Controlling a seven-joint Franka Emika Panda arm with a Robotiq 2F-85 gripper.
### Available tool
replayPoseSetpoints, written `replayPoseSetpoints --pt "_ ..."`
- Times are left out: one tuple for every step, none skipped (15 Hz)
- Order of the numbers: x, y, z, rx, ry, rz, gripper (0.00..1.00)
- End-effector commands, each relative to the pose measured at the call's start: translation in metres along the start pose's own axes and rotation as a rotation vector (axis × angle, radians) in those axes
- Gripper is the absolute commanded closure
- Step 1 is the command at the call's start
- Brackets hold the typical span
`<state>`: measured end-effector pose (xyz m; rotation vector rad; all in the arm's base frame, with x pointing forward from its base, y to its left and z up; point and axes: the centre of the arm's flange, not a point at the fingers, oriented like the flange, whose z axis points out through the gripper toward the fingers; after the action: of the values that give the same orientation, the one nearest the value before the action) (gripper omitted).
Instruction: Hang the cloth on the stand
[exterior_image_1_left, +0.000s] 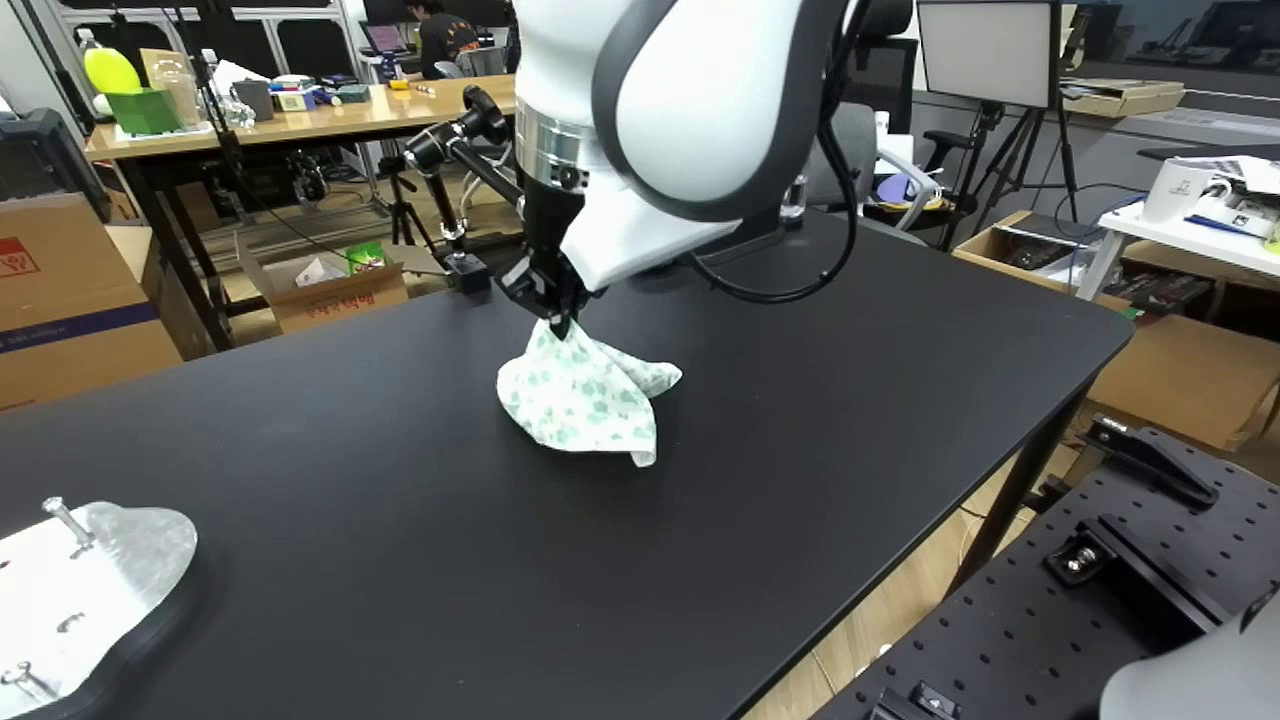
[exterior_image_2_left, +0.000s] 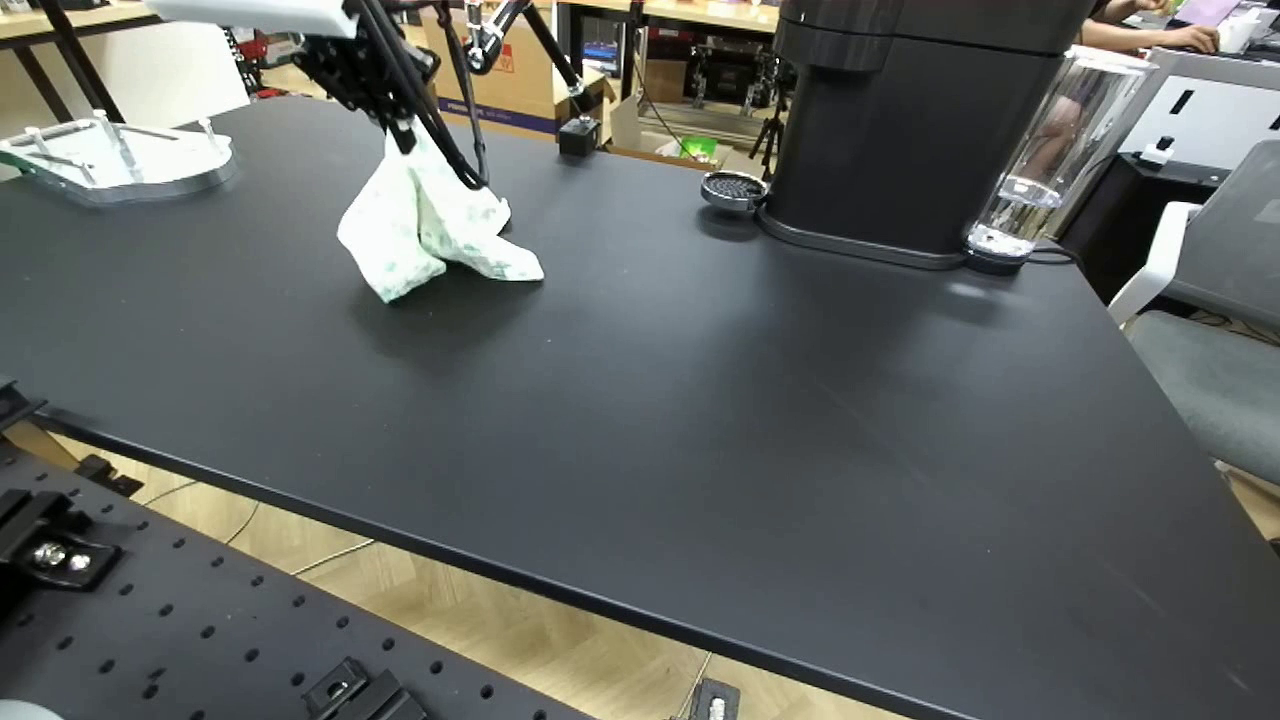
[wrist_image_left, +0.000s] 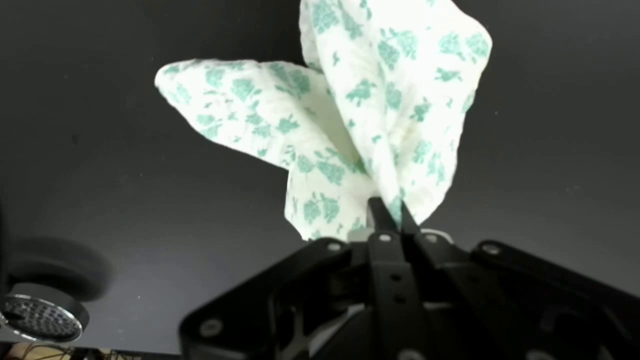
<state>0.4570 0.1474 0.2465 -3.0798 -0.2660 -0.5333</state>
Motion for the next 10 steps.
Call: replayPoseSetpoints --pt "0.06 0.006 -0.056 -0.016 0.02 0.009 0.99" --pt "0.077 0.006 -0.069 -0.016 0.031 0.004 0.99" --pt "0.093 0.006 -0.082 -0.021 0.041 0.005 0.99" --pt "0.11 0.007 -0.096 -0.021 0.049 0.003 0.99" --pt "0.128 0.009 -0.112 -0.034 0.063 0.004 0.99" --pt "0.146 0.013 -0.13 -0.048 0.078 0.004 0.99" --pt "0.161 0.019 -0.145 -0.064 0.092 0.008 0.99" --pt "0.175 0.026 -0.159 -0.082 0.103 0.019 0.99" --pt "0.187 0.033 -0.171 -0.1 0.113 0.027 0.99" --pt "0.195 0.04 -0.18 -0.117 0.12 0.037 0.99"
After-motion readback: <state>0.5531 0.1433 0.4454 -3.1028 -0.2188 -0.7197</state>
